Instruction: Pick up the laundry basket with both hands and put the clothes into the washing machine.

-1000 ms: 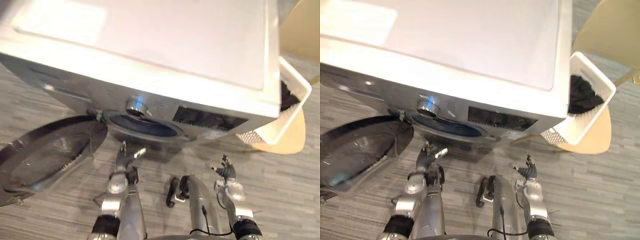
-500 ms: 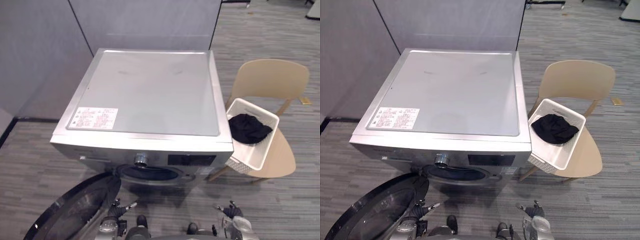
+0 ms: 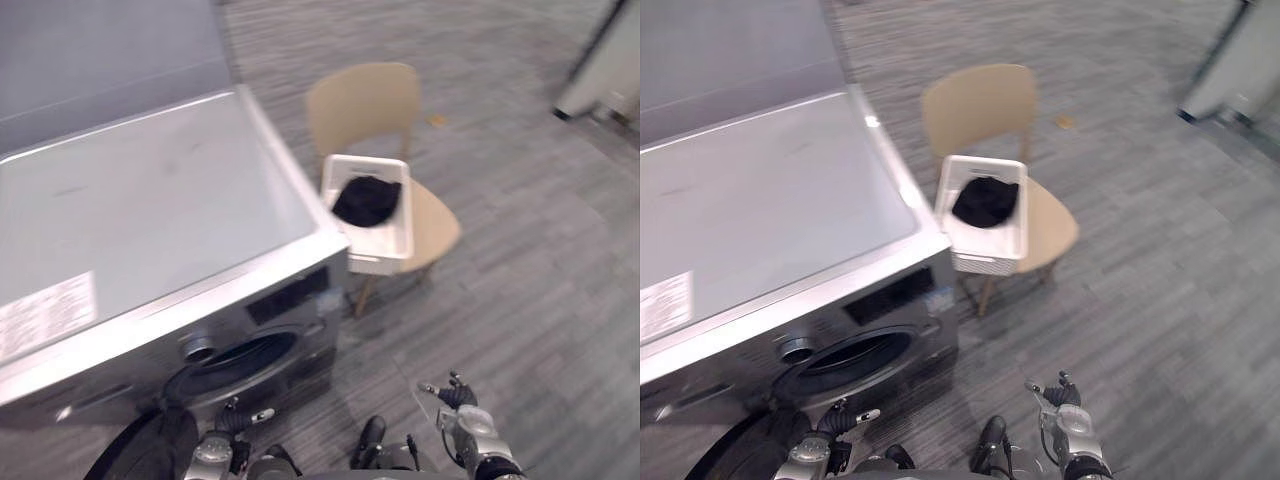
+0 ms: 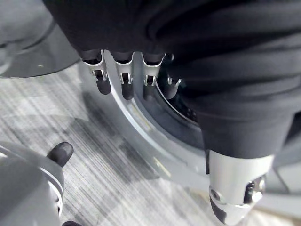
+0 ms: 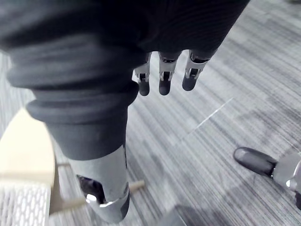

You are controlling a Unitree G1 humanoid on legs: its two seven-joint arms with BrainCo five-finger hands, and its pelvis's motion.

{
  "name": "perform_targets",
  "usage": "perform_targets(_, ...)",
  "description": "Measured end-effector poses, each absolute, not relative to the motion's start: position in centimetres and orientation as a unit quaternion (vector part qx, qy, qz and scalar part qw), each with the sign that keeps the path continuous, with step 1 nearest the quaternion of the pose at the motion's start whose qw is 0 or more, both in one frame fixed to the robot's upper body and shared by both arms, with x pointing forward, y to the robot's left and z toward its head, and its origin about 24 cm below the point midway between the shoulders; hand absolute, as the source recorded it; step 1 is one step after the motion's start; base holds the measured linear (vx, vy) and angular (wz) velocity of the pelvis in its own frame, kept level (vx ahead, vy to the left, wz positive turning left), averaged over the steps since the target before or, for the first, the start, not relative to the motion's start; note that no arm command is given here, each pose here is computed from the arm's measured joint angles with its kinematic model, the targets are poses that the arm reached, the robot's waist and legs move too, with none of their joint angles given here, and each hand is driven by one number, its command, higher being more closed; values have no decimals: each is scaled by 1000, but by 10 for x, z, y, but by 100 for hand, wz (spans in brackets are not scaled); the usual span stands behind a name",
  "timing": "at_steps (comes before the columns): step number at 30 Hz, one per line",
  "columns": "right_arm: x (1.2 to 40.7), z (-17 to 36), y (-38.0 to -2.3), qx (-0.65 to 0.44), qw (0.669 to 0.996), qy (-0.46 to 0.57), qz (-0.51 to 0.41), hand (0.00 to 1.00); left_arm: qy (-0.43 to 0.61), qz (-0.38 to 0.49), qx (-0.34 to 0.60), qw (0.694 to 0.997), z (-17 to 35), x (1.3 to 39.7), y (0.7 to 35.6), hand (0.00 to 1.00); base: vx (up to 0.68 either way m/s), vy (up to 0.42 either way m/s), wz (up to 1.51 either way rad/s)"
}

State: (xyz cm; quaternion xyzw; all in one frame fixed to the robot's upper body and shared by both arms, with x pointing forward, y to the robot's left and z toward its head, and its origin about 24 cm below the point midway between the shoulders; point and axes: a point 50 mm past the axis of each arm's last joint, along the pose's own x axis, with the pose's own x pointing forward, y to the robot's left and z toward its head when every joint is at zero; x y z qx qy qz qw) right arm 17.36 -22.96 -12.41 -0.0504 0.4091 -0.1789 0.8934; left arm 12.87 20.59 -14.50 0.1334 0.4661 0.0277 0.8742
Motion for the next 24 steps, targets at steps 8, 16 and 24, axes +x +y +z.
perform_targets(8, 156, -127, -248, -71, 873, 431, -216, 0, 424, 47, 101, 899, -136, 141, 194, 0, 165, -74, -137)
perform_targets(16, 170, -125, -236, -68, 884, 420, -195, 0, 419, 62, 86, 902, -135, 143, 197, 0, 331, 15, 12)
perform_targets(24, 173, -124, -231, -76, 891, 413, -174, 0, 450, 61, 104, 885, -142, 120, 206, 0, 482, -21, 107)
